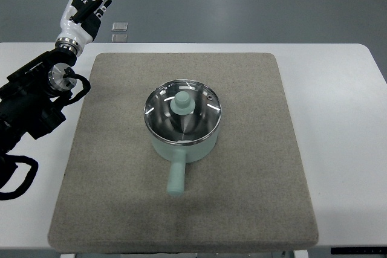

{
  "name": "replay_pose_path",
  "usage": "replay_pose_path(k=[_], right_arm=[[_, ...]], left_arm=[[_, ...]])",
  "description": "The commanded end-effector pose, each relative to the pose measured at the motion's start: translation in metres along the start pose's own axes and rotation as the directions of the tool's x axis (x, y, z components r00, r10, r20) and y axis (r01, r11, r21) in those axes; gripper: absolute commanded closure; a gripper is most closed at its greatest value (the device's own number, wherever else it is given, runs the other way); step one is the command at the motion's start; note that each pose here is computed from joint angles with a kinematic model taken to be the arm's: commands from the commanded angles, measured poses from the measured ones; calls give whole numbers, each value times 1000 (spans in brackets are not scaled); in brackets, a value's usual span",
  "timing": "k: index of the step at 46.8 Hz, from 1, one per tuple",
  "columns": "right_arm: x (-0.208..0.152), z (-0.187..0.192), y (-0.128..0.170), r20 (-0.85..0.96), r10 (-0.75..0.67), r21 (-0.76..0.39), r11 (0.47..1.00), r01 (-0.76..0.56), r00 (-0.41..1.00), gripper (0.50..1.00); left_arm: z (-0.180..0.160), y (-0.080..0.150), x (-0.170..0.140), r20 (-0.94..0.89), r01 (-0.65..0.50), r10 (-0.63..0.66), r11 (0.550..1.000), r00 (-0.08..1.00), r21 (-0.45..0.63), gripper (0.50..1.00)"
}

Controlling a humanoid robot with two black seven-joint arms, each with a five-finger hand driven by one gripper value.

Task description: Place lid left of pot with left hand

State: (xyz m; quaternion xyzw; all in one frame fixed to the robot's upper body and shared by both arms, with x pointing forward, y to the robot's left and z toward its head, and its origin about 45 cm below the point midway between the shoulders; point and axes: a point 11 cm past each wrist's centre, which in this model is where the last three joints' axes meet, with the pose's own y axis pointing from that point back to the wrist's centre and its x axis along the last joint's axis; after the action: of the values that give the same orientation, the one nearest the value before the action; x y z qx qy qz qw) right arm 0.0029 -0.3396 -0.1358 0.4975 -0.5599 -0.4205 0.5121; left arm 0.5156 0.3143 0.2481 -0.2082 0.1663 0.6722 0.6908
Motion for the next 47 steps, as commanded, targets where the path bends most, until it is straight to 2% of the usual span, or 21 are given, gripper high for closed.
replay_pose_path(k=[1,15,29,40,47], right_arm=[[0,0,0,0,0,0,1000,0,1000,576],[0,0,0,0,0,0,1000,0,1000,576],[0,0,0,0,0,0,1000,0,1000,576],[0,0,0,1,0,0,1000,0,1000,576],[0,0,0,0,0,0,1000,0,1000,576]], left_arm=[[0,0,0,2,-3,3,1000,1000,1,501],[15,-8,-8,61,21,-20,1000,998,-8,501],[14,-19,-44,325,151,-181,982,928,113,501],[24,-24,-77,494,273,-348,937,797,220,501],[40,-21,-102,577,366,-470,882,668,296,501]])
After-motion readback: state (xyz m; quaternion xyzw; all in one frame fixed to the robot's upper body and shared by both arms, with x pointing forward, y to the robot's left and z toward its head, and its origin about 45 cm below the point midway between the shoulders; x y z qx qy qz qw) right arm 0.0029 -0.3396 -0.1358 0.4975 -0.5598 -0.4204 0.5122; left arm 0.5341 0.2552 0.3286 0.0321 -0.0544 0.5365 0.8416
